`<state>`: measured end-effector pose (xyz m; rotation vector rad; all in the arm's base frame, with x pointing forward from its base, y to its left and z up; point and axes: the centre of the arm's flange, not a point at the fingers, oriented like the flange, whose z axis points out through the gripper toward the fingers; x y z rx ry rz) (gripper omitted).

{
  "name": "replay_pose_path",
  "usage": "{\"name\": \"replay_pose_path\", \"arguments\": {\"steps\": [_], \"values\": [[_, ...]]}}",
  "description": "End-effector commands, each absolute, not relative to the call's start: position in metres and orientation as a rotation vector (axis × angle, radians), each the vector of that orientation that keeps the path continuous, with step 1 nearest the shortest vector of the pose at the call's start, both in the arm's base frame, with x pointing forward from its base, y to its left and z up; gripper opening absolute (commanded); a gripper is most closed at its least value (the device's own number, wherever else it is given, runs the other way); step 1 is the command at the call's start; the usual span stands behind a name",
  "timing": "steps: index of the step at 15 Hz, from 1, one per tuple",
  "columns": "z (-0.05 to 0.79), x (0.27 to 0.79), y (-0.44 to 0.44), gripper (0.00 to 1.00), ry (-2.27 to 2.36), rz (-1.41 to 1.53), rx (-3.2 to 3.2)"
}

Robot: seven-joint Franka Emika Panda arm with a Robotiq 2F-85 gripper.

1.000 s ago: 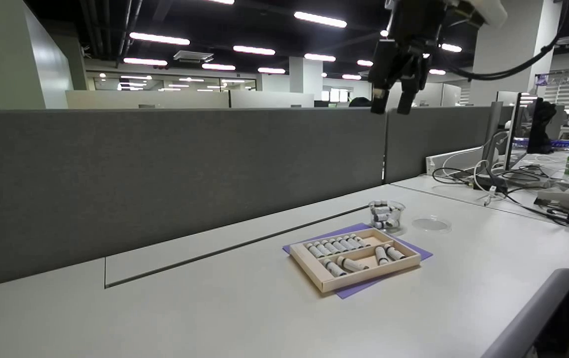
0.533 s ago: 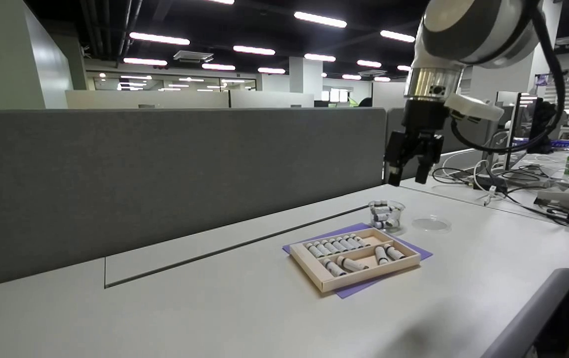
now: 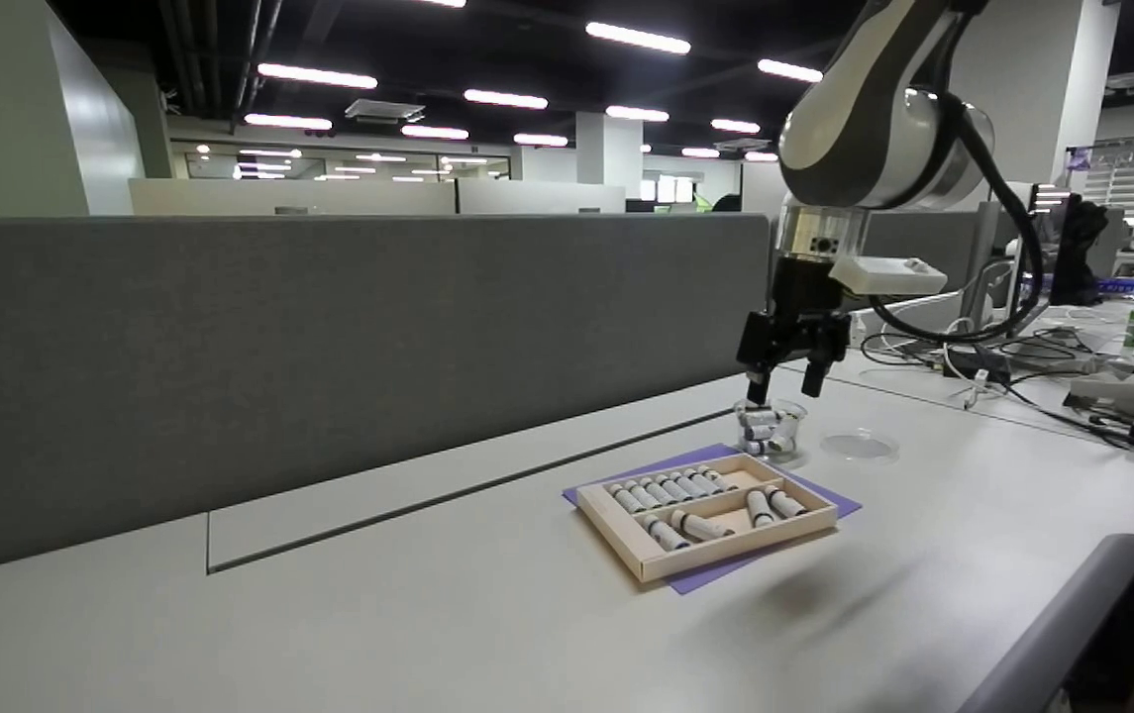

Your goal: Remove one bottle from the bottom part of the tray and place it on the clear lid

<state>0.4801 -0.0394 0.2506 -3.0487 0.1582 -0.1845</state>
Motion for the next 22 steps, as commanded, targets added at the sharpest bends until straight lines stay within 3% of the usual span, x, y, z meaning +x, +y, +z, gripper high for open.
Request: {"name": "replay_pose_path", "arguments": {"steps": [1,6,13,22], "values": [[0.255,0.485,-0.037,1.00,0.160,-0.158,-3.035],[0.262,0.491,-0.032,1.00,0.155,-0.150,-3.021],[0.193,0.500,-0.034,1.00,0.060,0.043,-3.005],[0.135,0.519,-0.009,1.00,-0.166,0.007,-2.990]]}}
